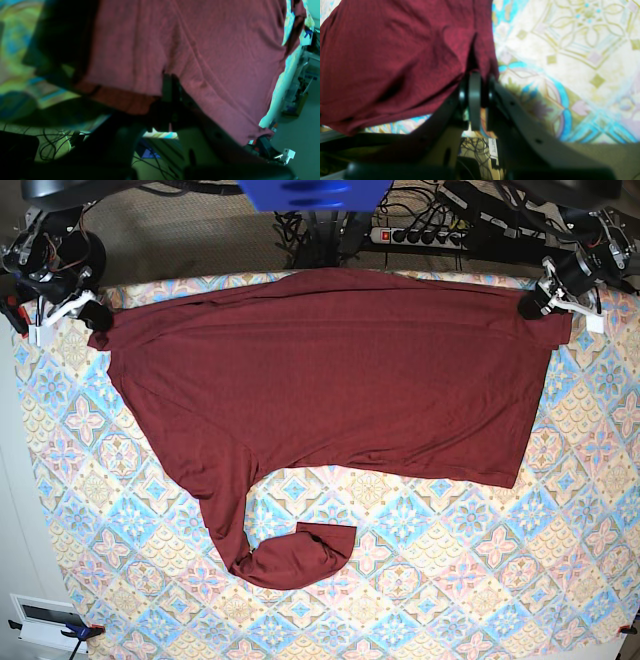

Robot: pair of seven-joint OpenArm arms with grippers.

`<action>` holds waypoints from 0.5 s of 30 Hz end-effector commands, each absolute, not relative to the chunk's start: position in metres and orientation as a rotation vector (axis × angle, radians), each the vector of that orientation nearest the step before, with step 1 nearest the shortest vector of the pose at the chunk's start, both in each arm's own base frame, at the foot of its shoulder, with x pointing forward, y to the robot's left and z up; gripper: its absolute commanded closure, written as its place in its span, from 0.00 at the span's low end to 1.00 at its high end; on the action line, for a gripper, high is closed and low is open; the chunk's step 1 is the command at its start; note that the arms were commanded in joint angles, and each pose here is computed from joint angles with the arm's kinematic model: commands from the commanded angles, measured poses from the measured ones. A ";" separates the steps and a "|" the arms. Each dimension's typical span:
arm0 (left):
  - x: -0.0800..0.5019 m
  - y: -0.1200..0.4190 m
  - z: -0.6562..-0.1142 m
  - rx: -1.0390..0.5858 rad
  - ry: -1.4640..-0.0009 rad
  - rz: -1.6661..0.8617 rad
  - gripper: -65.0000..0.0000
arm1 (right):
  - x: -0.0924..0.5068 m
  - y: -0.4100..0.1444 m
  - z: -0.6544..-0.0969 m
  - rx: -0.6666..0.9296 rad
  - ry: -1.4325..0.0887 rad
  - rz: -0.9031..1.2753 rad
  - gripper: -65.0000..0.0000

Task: Layout the t-shirt on the table in an organized manner, then fold the t-shirt properly
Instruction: 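Drag the folded edge with both grippers toward the robot's base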

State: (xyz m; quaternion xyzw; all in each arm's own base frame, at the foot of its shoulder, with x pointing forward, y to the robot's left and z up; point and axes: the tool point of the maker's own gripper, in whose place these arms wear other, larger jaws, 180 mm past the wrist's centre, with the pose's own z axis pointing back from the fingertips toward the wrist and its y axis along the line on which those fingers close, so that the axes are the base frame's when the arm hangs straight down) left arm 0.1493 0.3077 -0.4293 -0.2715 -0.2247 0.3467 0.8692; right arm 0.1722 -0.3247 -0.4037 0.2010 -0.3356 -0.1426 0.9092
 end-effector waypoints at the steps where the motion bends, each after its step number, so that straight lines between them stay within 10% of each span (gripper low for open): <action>1: 0.140 0.322 -0.429 -0.503 -0.456 0.723 1.00 | 0.178 -0.337 -0.389 0.387 -0.743 -0.281 1.00; 15: 0.139 0.322 -0.429 -0.504 -0.454 0.726 0.98 | 0.177 -0.337 -0.390 0.386 -0.737 -0.280 1.00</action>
